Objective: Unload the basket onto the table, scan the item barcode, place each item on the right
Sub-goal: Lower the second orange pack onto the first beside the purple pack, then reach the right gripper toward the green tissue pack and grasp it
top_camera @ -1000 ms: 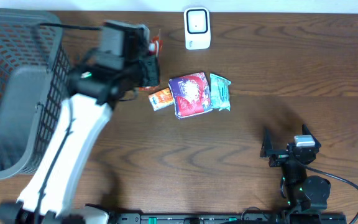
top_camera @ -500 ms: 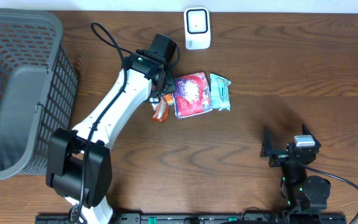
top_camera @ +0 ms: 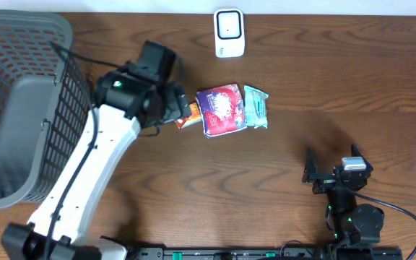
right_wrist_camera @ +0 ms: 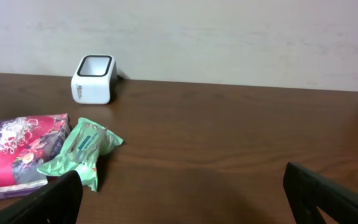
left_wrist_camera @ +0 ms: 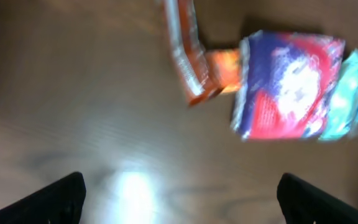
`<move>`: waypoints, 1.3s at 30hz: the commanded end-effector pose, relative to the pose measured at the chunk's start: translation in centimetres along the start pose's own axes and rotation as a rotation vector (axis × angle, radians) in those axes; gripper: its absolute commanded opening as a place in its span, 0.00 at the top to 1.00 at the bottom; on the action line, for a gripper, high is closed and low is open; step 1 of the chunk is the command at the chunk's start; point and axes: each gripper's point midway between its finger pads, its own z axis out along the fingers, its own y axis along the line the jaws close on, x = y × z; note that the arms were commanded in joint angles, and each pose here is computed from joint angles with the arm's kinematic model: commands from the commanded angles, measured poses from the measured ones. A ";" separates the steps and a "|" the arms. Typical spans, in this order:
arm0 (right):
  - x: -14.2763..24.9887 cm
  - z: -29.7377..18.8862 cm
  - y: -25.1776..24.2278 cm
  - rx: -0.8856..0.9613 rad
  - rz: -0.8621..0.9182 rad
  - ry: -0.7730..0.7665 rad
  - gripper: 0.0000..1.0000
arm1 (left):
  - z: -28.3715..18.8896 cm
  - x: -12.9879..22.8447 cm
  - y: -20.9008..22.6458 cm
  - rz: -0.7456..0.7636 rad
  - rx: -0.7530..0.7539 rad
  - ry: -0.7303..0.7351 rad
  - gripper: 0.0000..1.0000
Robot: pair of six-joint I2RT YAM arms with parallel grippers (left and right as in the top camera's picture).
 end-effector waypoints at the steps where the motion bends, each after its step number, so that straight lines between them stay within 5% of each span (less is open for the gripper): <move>1: 0.1 0.0 -0.3 0.011 -0.015 0.000 0.01 | -0.1 1.7 1.6 0.021 -0.067 0.076 0.02; 27: -1.0 0.0 -0.2 0.007 -0.016 -0.041 0.01 | 0.7 3.5 2.9 0.027 -0.122 0.149 0.02; 30: -4.8 -0.9 3.6 -0.234 0.162 -0.181 0.01 | 0.7 3.5 2.9 0.027 -0.122 0.149 0.02; 34: -6.8 -4.0 9.4 -0.638 0.349 -0.174 0.01 | 0.7 3.5 2.9 0.026 -0.122 0.149 0.02; 39: -10.6 -6.2 10.0 -0.746 0.414 -0.296 0.01 | 0.7 3.5 2.9 0.026 -0.122 0.149 0.02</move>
